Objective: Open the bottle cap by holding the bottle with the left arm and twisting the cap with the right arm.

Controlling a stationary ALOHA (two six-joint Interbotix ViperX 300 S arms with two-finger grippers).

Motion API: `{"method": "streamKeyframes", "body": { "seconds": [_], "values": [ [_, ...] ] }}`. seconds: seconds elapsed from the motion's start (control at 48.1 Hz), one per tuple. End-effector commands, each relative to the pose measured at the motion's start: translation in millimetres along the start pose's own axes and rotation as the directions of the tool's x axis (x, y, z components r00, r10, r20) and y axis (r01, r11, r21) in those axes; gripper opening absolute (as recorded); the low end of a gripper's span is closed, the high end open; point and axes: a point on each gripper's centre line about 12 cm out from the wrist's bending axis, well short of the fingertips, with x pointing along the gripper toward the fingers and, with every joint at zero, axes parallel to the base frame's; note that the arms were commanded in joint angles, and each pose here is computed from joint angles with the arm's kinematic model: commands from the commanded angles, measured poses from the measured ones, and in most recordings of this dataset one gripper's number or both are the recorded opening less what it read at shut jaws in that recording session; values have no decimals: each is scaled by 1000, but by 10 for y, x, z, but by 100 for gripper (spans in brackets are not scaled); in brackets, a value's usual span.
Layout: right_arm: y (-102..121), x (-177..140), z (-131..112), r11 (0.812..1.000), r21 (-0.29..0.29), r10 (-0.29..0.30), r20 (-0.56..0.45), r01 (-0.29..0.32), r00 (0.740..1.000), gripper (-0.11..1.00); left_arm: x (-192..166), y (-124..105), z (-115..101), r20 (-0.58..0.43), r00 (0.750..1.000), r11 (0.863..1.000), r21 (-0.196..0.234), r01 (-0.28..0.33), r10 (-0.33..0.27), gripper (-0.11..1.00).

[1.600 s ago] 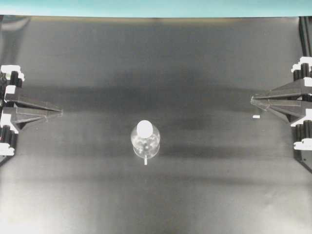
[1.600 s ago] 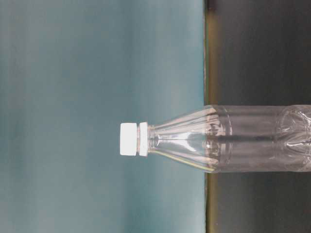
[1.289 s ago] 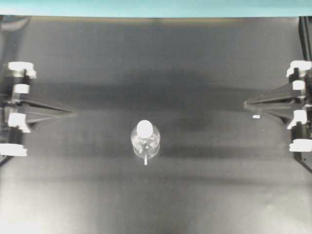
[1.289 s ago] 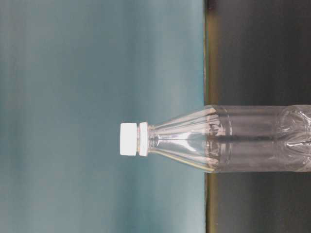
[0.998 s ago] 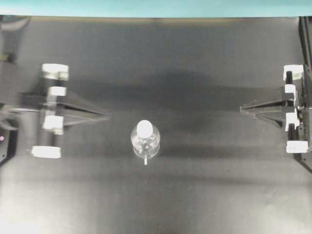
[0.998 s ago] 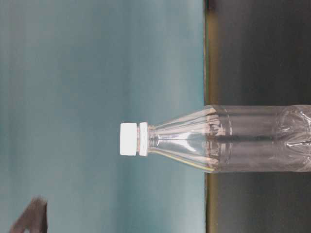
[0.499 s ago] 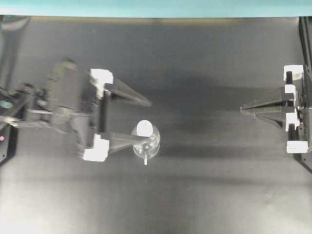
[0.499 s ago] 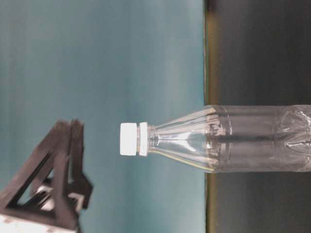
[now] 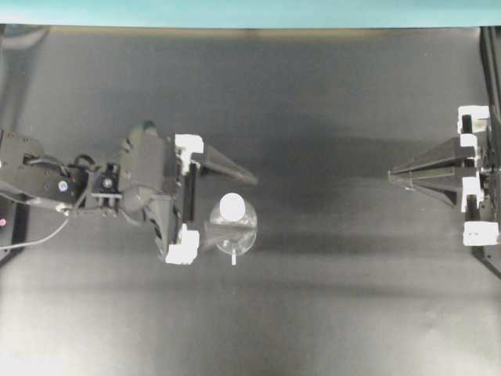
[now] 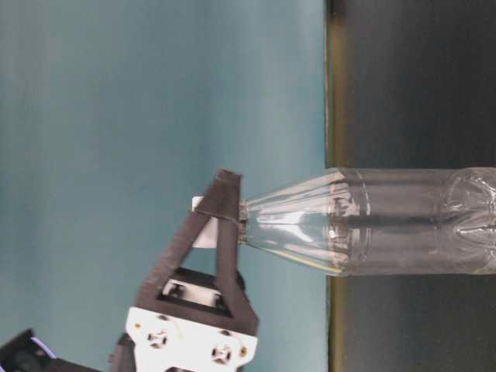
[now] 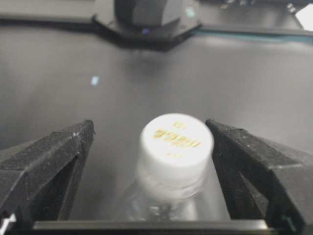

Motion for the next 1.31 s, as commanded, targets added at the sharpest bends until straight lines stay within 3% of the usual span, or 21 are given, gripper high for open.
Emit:
{"method": "streamKeyframes", "body": {
  "seconds": [0.0,0.125,0.436,0.769,0.956,1.289],
  "values": [
    [-19,10,78,1000,22,-13,13,12,1000,0,9,-22,-3,38,999,1000,-5,11,-10,98],
    [-20,16,73,999,48,-13,10,13,1000,0,36,-43,-163,10,1000,999,-39,18,-17,98],
    [-29,59,25,992,122,-17,-14,19,1000,0,112,-119,-395,-10,999,998,-52,39,-40,98],
    [-30,68,18,991,134,-17,-14,19,1000,0,124,-204,-768,-107,992,996,-73,54,-62,98],
    [-29,65,27,991,134,-17,-11,18,1000,0,137,-174,-1025,-169,984,993,-109,36,-54,98],
    [-31,68,11,991,134,-18,-20,21,1000,0,112,-176,-1192,-232,971,993,-114,27,-53,98]
  ]
}}
